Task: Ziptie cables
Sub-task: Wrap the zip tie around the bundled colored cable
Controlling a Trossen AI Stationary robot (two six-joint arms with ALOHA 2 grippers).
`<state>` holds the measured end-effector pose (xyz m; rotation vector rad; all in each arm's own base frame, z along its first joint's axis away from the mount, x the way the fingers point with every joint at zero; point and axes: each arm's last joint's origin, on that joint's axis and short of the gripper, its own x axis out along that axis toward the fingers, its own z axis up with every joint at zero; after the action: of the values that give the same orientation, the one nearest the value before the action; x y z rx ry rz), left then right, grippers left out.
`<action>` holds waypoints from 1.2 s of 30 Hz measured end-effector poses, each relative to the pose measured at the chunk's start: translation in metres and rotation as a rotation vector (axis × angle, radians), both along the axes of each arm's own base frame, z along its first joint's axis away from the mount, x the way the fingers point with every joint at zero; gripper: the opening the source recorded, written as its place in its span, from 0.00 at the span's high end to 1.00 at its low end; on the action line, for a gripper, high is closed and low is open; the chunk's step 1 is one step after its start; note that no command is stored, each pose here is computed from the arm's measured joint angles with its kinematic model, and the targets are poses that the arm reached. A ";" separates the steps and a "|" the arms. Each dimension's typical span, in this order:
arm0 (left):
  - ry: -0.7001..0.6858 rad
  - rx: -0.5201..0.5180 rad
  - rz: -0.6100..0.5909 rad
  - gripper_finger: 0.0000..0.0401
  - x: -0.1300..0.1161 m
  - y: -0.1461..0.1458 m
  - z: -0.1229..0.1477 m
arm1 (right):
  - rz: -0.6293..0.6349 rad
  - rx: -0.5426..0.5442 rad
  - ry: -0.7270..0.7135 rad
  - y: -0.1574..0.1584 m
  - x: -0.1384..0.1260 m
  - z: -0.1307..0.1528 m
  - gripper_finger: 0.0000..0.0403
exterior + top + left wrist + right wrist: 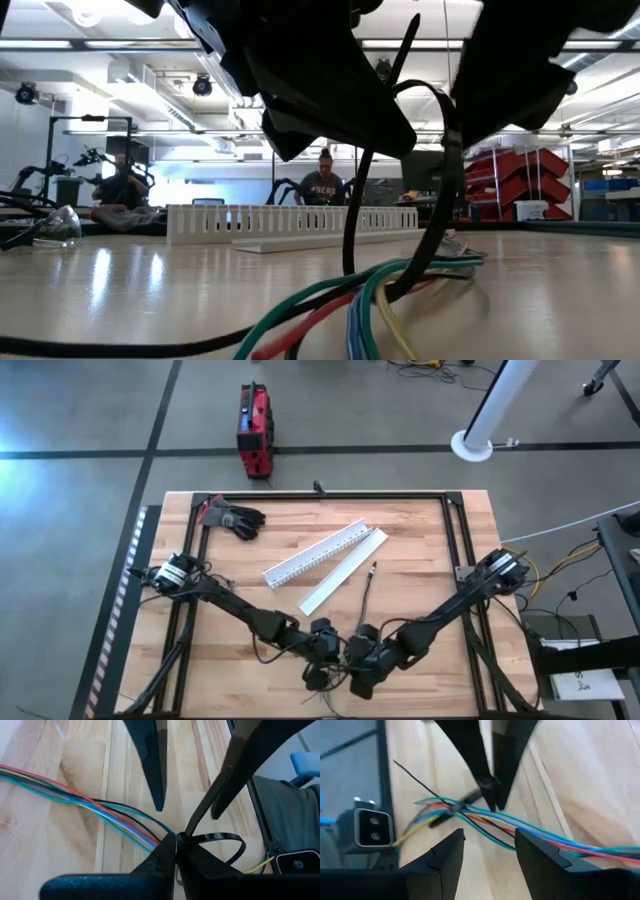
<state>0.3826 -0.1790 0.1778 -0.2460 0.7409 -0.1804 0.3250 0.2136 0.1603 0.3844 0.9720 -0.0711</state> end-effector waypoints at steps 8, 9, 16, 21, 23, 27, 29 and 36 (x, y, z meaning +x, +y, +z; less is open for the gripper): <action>0.003 0.005 0.004 1.00 0.000 0.000 0.000 | 0.035 0.069 -0.133 0.013 0.004 0.010 0.56; 0.002 0.004 0.004 1.00 0.000 0.000 0.000 | 0.029 0.072 -0.136 0.013 0.005 0.010 0.56; -0.012 0.014 0.024 1.00 0.001 0.001 0.000 | -0.039 0.043 -0.121 0.012 0.008 -0.005 0.60; -0.031 0.020 0.042 1.00 0.002 0.002 0.002 | -0.084 0.038 -0.107 0.011 0.008 -0.009 0.60; -0.033 0.020 0.044 1.00 0.002 0.002 0.002 | -0.101 0.032 -0.093 0.010 0.007 -0.010 0.59; -0.033 0.019 0.043 1.00 0.002 0.002 0.002 | -0.105 0.038 -0.100 0.011 0.006 -0.009 0.58; -0.032 0.019 0.044 1.00 0.003 0.003 0.002 | -0.113 0.030 -0.104 0.010 0.007 -0.010 0.58; -0.030 0.024 0.038 1.00 0.003 0.003 0.001 | -0.108 0.002 -0.108 0.009 0.007 -0.011 0.69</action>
<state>0.3853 -0.1756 0.1792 -0.2343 0.7075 -0.1387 0.3323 0.2224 0.1490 0.4385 0.8447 -0.1463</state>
